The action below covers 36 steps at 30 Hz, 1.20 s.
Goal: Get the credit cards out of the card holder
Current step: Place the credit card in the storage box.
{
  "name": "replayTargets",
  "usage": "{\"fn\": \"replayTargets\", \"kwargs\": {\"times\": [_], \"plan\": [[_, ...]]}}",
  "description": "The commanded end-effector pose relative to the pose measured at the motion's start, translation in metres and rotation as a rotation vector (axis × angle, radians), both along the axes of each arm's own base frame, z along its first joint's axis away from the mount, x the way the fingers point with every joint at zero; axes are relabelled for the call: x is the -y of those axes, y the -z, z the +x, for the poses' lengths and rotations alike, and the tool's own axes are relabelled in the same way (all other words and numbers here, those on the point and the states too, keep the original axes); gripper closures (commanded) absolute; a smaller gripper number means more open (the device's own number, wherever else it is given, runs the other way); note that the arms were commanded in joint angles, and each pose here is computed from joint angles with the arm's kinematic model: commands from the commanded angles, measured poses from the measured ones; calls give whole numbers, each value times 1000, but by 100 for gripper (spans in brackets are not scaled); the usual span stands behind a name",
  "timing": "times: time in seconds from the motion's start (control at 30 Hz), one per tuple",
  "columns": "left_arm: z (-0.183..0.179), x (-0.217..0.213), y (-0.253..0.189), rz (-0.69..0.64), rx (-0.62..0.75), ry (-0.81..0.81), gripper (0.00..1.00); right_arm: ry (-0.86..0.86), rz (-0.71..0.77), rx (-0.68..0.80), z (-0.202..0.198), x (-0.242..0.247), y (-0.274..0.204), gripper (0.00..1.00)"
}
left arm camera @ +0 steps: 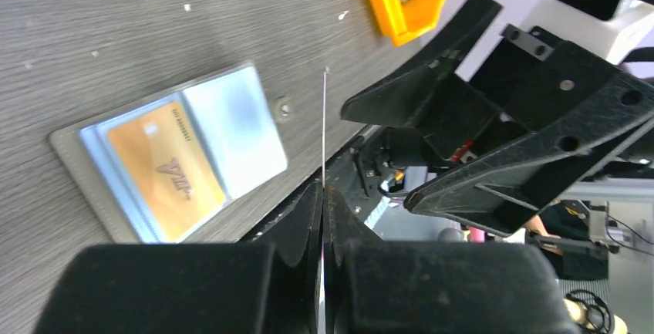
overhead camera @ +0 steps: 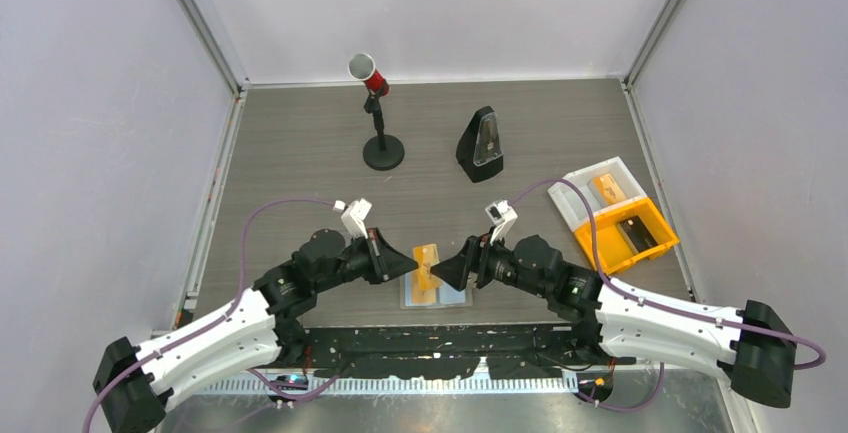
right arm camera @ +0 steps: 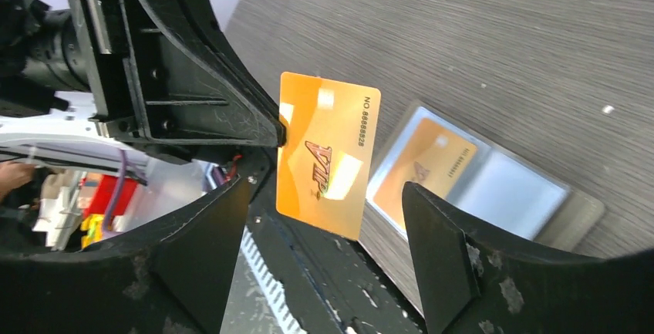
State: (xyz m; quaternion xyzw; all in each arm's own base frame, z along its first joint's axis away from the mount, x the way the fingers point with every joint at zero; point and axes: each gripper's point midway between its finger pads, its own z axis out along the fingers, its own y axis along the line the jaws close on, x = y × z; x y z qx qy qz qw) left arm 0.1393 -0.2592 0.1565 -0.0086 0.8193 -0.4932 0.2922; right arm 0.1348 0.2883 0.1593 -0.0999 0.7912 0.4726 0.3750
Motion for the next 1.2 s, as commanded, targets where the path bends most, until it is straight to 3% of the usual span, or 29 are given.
{"fn": "replayTargets", "kwargs": {"times": [0.0, 0.33, 0.37, 0.47, 0.6, 0.73, 0.87, 1.07, 1.17], "plan": [[-2, 12, -53, -167, 126, 58, 100, -53, 161, 27, -6, -13, -36, 20], [-3, 13, -59, -252, 145, 56, 100, -77, 167, 7, -9, -20, -32, 26], [-2, 13, -59, -250, 146, 53, 100, -82, 177, 8, -9, -20, -33, 33], [-1, 13, -55, -231, 139, 49, 100, -87, 198, 20, -11, -19, -37, 70], [0, 6, -47, -139, 150, 39, 82, -113, 164, 69, -14, -10, -38, 91], [-5, 1, -56, -88, 200, 76, 63, -159, 102, 137, -17, 1, -41, 95], [-15, -1, -65, -46, 238, 147, 53, -283, 57, 198, -33, 3, -46, 95], [-35, 13, -77, -51, 276, 331, 48, -528, 44, 183, -67, -7, -46, 95], [-43, 21, -79, -50, 273, 417, 48, -571, 71, 172, -72, -13, -49, 95]]}}
